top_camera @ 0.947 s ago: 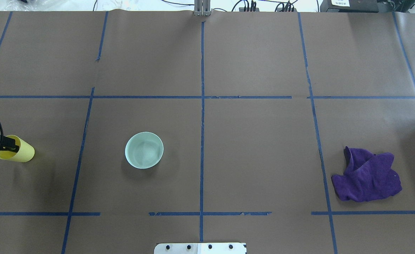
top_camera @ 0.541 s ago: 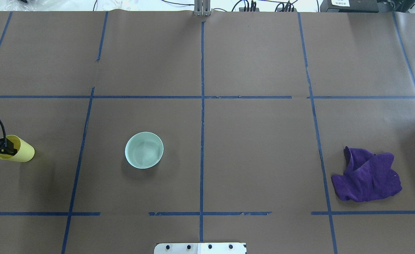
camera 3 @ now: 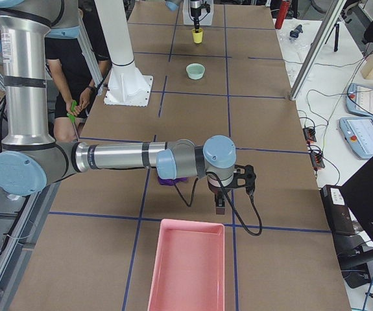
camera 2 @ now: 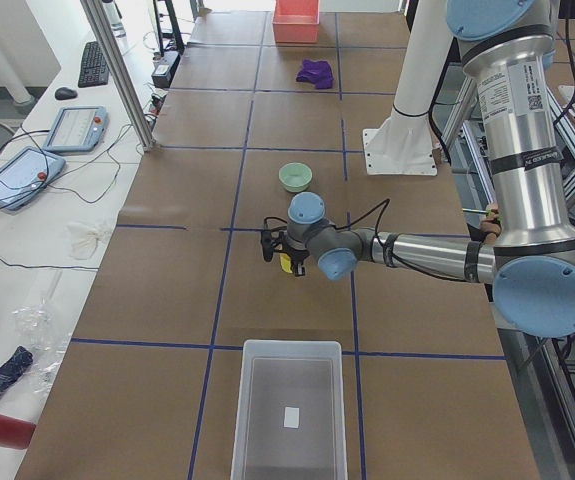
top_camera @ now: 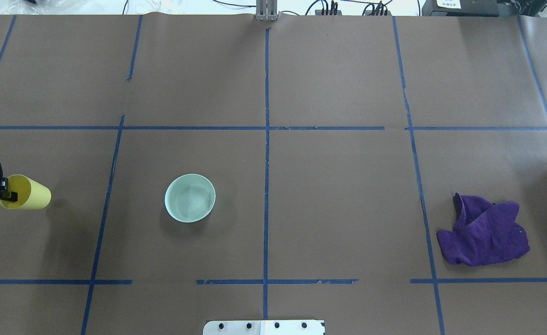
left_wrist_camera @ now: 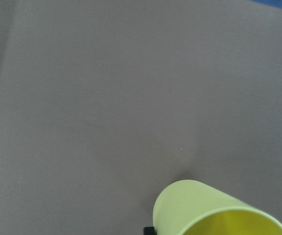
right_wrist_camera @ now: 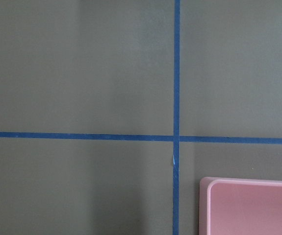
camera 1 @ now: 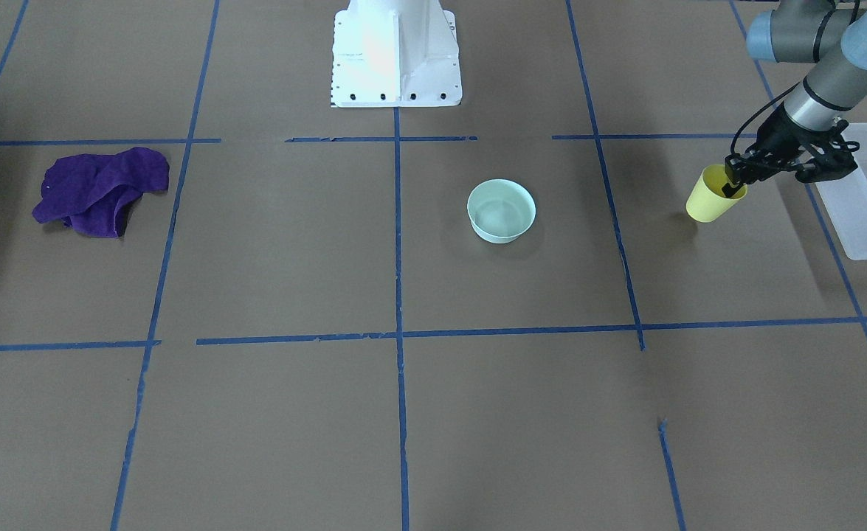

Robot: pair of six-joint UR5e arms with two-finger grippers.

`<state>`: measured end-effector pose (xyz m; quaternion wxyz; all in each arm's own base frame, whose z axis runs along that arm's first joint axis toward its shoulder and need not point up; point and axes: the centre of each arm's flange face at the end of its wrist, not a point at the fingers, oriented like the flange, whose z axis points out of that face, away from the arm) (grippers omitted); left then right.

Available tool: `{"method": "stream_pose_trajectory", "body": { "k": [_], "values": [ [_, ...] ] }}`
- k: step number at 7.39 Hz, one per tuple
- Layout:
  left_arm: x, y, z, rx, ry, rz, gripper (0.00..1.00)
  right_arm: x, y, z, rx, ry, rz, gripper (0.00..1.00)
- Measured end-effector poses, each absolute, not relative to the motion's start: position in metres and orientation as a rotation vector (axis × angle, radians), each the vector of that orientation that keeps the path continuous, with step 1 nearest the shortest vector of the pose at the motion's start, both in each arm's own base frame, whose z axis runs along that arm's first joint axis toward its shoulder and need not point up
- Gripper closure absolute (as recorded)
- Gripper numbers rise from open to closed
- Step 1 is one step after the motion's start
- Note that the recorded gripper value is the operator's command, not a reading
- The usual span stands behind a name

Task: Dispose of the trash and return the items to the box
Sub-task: 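Lift the yellow cup with the left gripper while the right reaches for the cloth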

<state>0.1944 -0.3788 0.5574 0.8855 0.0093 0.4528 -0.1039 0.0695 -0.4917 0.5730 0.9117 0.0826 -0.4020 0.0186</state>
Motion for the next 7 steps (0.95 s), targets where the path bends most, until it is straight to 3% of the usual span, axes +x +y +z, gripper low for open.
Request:
{"method": "stream_pose_trajectory", "body": {
  "k": [4,7],
  "values": [
    [0.18,-0.393,0.53,-0.014,0.968,-0.211,1.0,0.009,-0.487,0.58,0.126,-0.846,-0.055,0.0],
    [0.151,-0.455,0.487,0.046,0.874,-0.17,1.0,-0.055,-0.455,0.559,0.129,-0.912,0.01,0.0]
  ]
}}
